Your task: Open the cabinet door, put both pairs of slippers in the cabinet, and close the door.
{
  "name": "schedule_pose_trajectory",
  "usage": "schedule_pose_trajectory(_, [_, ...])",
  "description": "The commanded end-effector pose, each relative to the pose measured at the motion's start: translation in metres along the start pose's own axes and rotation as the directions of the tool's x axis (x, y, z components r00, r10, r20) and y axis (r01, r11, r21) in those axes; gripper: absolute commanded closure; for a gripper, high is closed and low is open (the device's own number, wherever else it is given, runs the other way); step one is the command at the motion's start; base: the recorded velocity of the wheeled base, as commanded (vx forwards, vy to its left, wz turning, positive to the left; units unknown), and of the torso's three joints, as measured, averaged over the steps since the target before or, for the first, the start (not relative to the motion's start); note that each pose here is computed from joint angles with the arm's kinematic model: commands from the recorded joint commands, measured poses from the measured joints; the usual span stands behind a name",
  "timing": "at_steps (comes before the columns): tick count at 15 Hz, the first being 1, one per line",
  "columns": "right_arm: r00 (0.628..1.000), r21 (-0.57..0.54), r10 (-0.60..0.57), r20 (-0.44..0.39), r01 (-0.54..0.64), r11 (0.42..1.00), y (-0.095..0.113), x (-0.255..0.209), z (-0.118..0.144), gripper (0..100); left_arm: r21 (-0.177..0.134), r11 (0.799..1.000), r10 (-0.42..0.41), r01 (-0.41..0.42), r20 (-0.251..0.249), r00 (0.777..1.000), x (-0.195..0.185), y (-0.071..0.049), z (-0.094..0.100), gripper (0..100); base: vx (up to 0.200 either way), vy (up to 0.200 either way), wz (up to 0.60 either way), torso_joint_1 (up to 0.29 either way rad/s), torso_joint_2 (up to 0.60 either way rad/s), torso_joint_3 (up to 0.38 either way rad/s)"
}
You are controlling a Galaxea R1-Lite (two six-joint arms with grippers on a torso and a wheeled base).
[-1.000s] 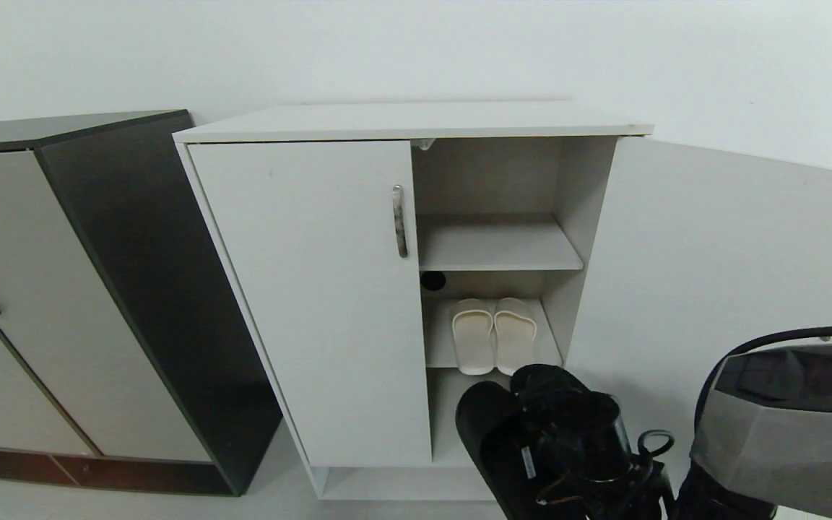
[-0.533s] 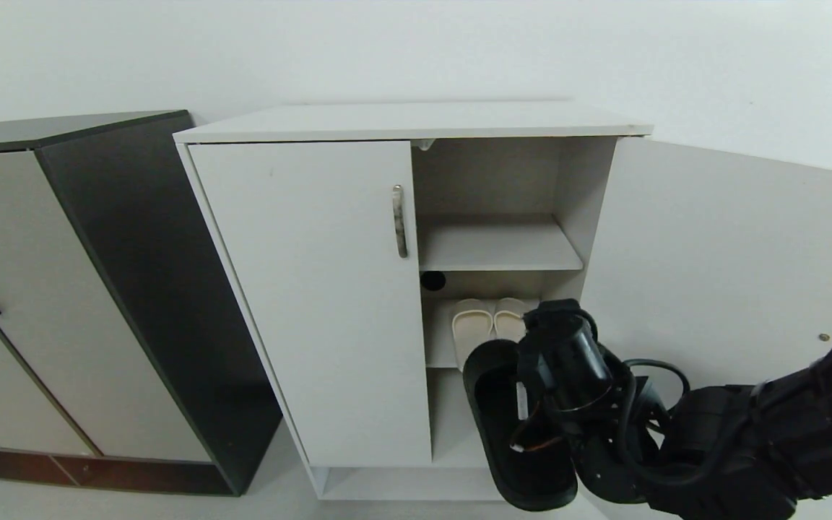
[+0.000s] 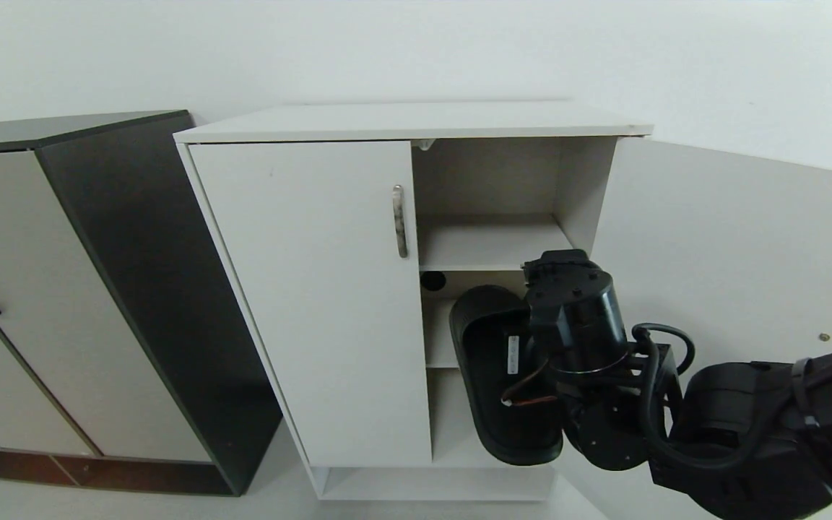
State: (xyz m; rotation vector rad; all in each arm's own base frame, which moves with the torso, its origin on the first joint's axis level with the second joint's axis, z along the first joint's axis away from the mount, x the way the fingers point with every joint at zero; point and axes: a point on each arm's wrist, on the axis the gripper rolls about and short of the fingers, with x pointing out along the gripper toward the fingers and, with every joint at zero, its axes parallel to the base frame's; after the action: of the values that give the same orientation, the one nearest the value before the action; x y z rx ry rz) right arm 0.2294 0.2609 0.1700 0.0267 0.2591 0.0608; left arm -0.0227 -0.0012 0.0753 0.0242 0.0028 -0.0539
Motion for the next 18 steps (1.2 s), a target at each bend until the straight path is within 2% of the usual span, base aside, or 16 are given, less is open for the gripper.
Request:
schedule_pose_trajectory(1, [1.000, 0.001, 0.027, 0.009, -0.027, 1.000, -0.0006, -0.0134, 0.0037, 100, -0.001, 1.000, 0.000, 0.000, 0.000, 1.000, 0.0000, 0.0000, 0.0000, 100, 0.000, 0.000, 0.00, 0.000, 0.00, 0.000])
schedule_pose_trajectory(9, [0.999, 0.002, 0.034, 0.022, -0.034, 0.999, -0.0015, -0.0175, 0.0083, 100, 0.000, 1.000, 0.000, 0.000, 0.000, 1.000, 0.0000, 0.0000, 0.0000, 100, 0.000, 0.000, 0.00, 0.000, 0.00, 0.000])
schedule_pose_trajectory(18, [0.999, -0.010, 0.043, 0.017, -0.043, 0.999, 0.0012, -0.0195, 0.0061, 100, 0.000, 1.000, 0.000, 0.000, -0.001, 1.000, 0.0001, 0.0000, 0.0000, 100, 0.200, 0.000, 0.00, 0.002, 0.00, 0.005])
